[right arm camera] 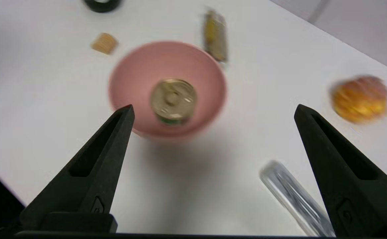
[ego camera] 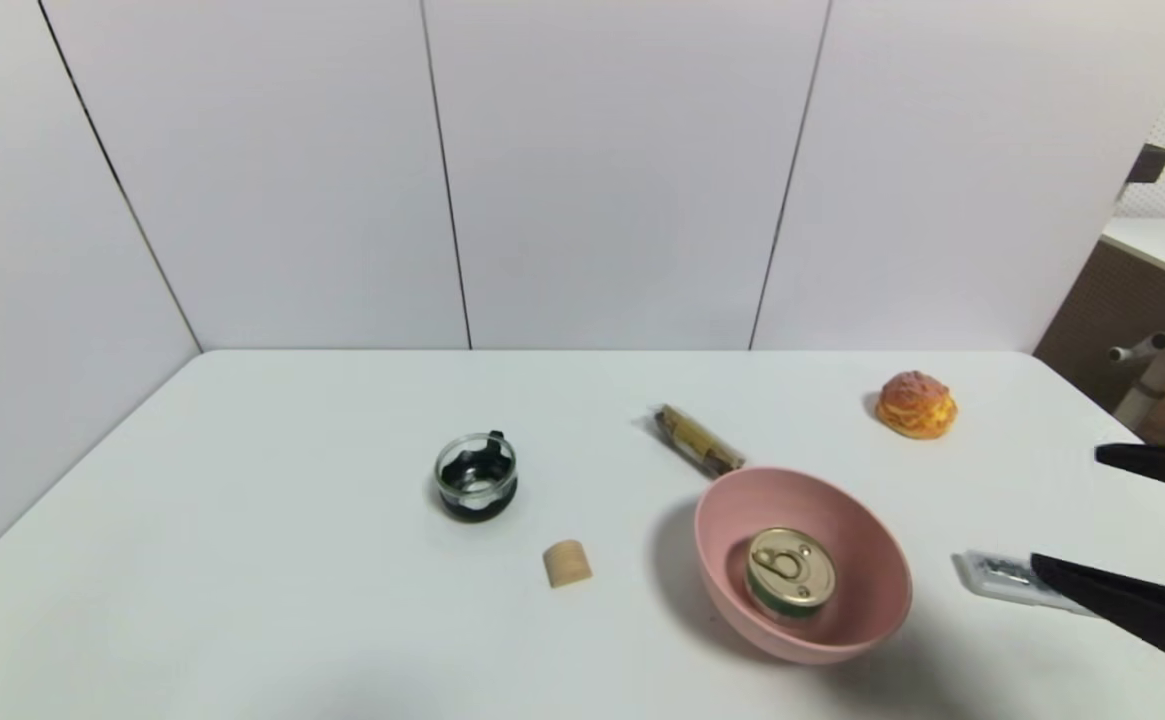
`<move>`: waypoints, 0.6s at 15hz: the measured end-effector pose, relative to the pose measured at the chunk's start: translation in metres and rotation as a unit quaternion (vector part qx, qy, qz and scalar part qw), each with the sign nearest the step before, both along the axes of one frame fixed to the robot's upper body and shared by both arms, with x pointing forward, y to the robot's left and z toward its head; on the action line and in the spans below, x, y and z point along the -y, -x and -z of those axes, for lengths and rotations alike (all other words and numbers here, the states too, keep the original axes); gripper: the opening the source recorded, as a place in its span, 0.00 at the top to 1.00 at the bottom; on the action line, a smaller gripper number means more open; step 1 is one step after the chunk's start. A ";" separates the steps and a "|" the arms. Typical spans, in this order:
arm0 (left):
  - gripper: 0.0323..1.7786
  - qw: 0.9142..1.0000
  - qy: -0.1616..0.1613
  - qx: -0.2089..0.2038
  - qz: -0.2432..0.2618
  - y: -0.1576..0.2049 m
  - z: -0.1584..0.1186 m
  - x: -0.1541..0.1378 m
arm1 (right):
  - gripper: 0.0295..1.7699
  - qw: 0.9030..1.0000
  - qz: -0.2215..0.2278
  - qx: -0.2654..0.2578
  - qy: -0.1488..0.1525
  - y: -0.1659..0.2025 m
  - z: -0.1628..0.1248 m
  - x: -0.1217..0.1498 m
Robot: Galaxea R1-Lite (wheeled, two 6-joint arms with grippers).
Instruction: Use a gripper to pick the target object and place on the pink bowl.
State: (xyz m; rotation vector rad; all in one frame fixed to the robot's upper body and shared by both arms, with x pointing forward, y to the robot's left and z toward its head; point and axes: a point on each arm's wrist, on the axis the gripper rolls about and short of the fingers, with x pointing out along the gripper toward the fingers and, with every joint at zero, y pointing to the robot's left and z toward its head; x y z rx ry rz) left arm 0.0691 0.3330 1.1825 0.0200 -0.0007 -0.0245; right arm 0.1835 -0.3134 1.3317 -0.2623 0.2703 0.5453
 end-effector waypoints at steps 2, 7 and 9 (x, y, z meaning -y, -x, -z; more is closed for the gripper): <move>0.05 1.000 0.000 0.000 0.000 0.000 0.000 0.000 | 0.06 0.997 0.071 0.024 0.009 0.027 0.020 0.010; 0.05 1.000 0.000 0.000 0.000 0.000 0.000 0.000 | 0.04 0.984 0.166 0.057 -0.042 0.077 0.088 0.019; 0.05 1.000 0.000 0.000 0.000 0.000 0.000 0.000 | 0.04 0.981 0.179 0.055 -0.050 0.088 0.117 0.020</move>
